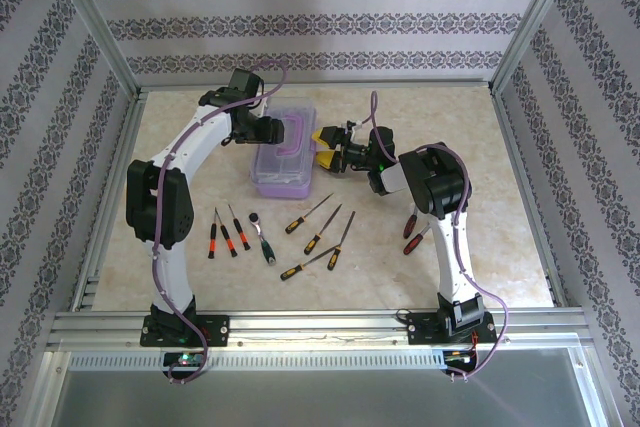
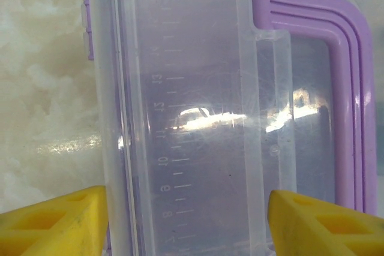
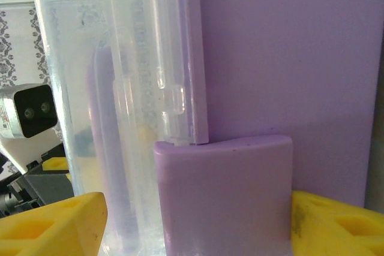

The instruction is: Pack the tool kit

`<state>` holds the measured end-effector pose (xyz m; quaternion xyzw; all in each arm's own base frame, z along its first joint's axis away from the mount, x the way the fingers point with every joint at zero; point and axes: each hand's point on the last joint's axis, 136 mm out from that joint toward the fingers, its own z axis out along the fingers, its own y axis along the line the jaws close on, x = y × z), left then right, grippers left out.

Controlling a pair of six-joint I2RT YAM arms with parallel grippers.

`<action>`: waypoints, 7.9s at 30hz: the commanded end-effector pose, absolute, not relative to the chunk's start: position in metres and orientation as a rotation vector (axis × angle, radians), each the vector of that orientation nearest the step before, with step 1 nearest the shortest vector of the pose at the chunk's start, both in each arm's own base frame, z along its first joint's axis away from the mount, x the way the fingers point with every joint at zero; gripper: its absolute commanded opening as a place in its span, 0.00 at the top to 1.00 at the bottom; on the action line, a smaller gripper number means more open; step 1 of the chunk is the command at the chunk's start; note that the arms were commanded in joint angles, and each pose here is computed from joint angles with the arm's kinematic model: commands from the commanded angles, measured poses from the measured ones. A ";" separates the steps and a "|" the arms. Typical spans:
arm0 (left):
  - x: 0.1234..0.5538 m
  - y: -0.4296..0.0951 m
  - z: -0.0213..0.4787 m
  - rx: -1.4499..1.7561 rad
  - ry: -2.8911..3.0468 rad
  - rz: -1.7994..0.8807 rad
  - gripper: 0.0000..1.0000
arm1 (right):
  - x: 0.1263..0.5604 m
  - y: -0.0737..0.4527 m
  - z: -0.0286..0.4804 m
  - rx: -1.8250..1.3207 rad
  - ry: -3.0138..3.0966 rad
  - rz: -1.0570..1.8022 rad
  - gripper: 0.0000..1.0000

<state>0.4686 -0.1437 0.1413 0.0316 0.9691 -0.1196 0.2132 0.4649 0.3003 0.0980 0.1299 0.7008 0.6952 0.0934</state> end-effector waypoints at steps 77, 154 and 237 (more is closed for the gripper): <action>0.470 -0.169 0.117 0.160 2.904 -0.088 0.05 | 0.469 0.232 0.121 0.113 2.233 1.442 0.18; 0.439 -0.108 0.045 0.141 3.023 0.102 0.41 | 0.449 0.294 0.207 -0.010 1.843 2.118 0.29; 0.482 -0.246 0.131 0.334 2.838 -0.269 0.43 | 0.414 0.182 0.144 0.073 2.334 0.891 0.36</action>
